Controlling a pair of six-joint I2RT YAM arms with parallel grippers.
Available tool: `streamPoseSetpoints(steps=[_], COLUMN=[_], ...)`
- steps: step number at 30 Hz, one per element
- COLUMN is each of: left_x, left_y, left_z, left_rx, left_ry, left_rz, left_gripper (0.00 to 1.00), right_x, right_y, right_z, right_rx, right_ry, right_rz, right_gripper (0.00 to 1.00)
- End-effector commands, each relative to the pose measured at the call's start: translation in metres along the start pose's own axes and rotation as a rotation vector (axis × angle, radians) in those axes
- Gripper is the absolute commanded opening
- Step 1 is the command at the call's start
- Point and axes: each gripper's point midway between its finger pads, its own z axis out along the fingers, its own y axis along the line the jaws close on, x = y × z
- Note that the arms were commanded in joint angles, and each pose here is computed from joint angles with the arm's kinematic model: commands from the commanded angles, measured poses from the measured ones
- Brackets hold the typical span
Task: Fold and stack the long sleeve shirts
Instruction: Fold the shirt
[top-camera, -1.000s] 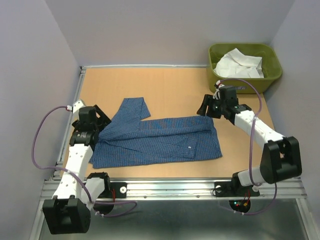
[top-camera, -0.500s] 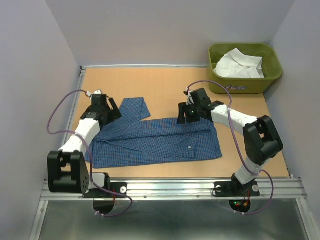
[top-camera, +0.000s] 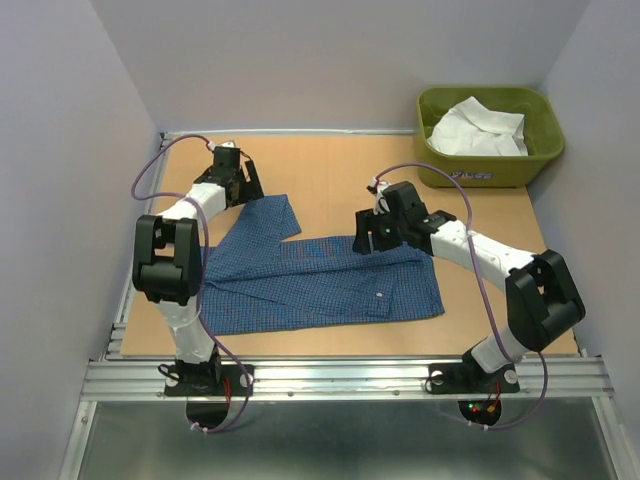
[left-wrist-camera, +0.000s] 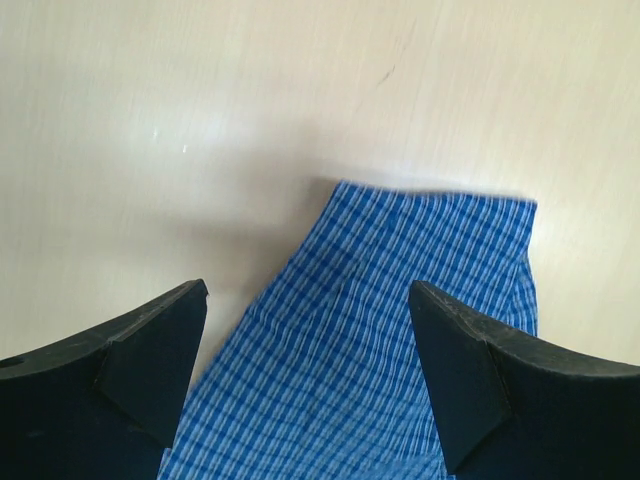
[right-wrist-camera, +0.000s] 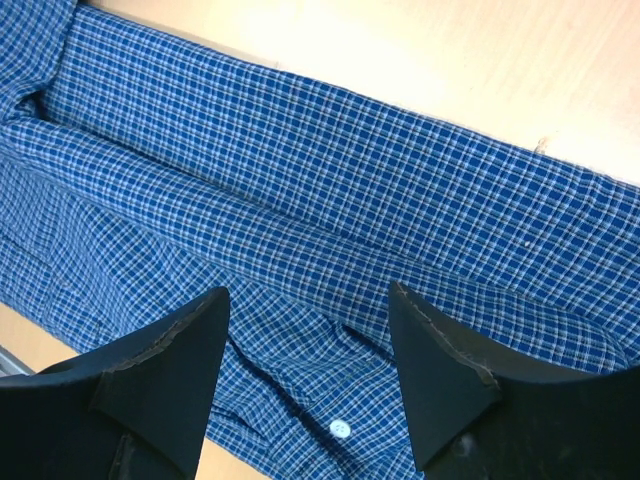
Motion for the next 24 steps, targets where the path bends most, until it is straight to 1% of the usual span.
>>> streamPoseSetpoints(steps=[1,3,6,9,10,12,13,15,17,18,21,22,24], left_x=[-0.036,-0.039,-0.030,-0.027,-0.022,-0.019,-0.016,-0.013,-0.008,-0.008,-0.012,-0.014,-0.017], left_y=[-0.016,-0.018,-0.024,-0.030,-0.030,-0.035,-0.035,-0.038,-0.039,-0.040,-0.045,-0.047,-0.052], left_z=[0.007,0.013,0.028,0.036,0.042,0.045,0.048,0.050,0.054,0.054,0.048,0.044,0.033], left_rx=[0.025,0.026,0.042,0.058,0.057,0.062,0.061,0.068,0.069,0.072,0.090,0.100,0.130], left_ry=[-0.077,-0.075,-0.040,-0.023,-0.009,-0.003,0.006,0.015,0.025,0.024,0.011,0.004,-0.005], left_rz=[0.040,0.041,0.038,0.043,0.046,0.050,0.054,0.057,0.057,0.061,0.079,0.085,0.097], left_gripper=[0.93,0.91,0.84,0.80,0.75,0.70,0.65,0.59,0.45,0.31,0.05,0.00,0.00], right_x=[-0.004,-0.003,-0.002,-0.001,0.000,0.001,0.002,0.004,0.006,0.007,0.007,0.007,0.007], right_y=[0.007,0.008,0.006,0.005,0.005,0.005,0.005,0.004,0.002,0.002,0.001,0.000,-0.002], right_z=[-0.009,-0.012,-0.015,-0.016,-0.016,-0.016,-0.016,-0.017,-0.017,-0.017,-0.020,-0.020,-0.021], right_rx=[-0.013,-0.018,-0.004,0.002,0.000,-0.001,-0.002,0.003,0.007,0.008,0.013,0.020,0.031], right_ry=[-0.051,-0.056,-0.063,-0.063,-0.063,-0.061,-0.060,-0.059,-0.055,-0.056,-0.062,-0.066,-0.071], right_rz=[-0.027,-0.029,-0.029,-0.032,-0.032,-0.030,-0.027,-0.026,-0.024,-0.025,-0.023,-0.023,-0.023], right_gripper=[0.70,0.70,0.70,0.70,0.70,0.70,0.70,0.70,0.70,0.70,0.70,0.70,0.70])
